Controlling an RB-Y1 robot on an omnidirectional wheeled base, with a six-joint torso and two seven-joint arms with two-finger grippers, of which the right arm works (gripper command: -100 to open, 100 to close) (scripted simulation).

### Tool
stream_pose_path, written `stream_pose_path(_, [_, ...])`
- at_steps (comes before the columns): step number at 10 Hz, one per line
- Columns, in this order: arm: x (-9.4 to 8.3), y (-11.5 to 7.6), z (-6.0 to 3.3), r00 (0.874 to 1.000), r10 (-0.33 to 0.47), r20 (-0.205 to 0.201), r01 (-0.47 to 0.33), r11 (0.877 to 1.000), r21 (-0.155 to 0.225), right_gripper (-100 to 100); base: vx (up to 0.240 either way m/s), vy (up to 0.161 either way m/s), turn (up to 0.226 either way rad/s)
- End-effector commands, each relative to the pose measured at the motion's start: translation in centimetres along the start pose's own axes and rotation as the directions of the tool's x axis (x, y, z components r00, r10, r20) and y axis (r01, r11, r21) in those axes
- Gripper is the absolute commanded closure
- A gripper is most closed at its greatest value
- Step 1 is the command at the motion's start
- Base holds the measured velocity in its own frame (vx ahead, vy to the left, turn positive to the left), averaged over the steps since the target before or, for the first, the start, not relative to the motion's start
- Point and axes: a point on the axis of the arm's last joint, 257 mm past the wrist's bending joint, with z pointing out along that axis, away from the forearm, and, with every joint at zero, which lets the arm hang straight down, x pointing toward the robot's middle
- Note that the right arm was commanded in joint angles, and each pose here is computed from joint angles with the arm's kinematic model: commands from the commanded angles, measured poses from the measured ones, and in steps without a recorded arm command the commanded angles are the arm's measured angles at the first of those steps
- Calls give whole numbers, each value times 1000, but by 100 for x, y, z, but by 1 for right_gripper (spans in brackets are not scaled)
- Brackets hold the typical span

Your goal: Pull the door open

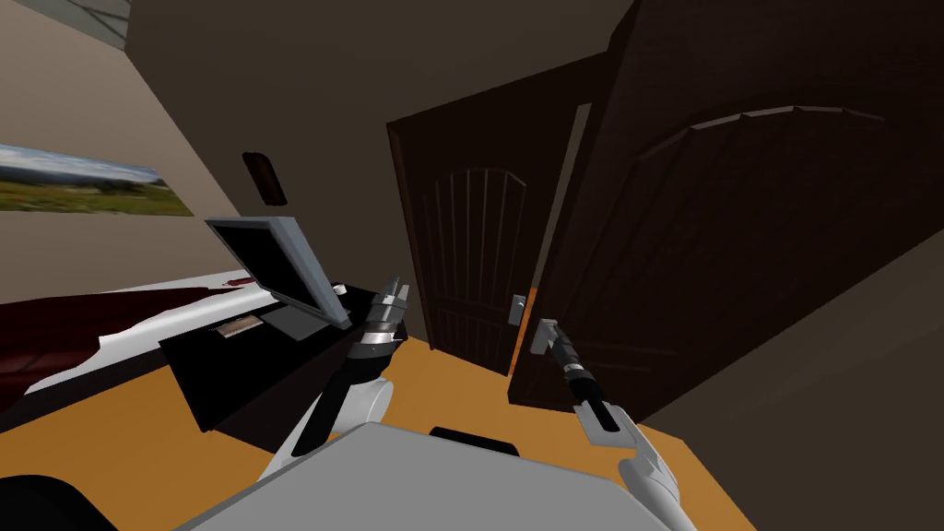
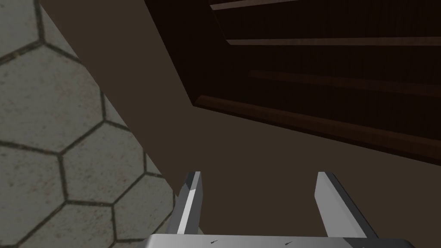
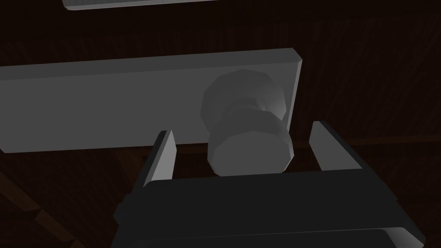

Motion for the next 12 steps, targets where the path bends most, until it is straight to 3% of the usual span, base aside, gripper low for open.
stream_pose_path(1, [-1,-3,-3,1000,1,0,-1,1000,1,100,-8,2,-6])
stream_pose_path(6, [-1,-3,-3,1000,1,0,-1,1000,1,100,-16,0,-1])
stream_pose_path(12, [188,17,-202,993,-1,-116,1,1000,-1,100,-195,-140,157])
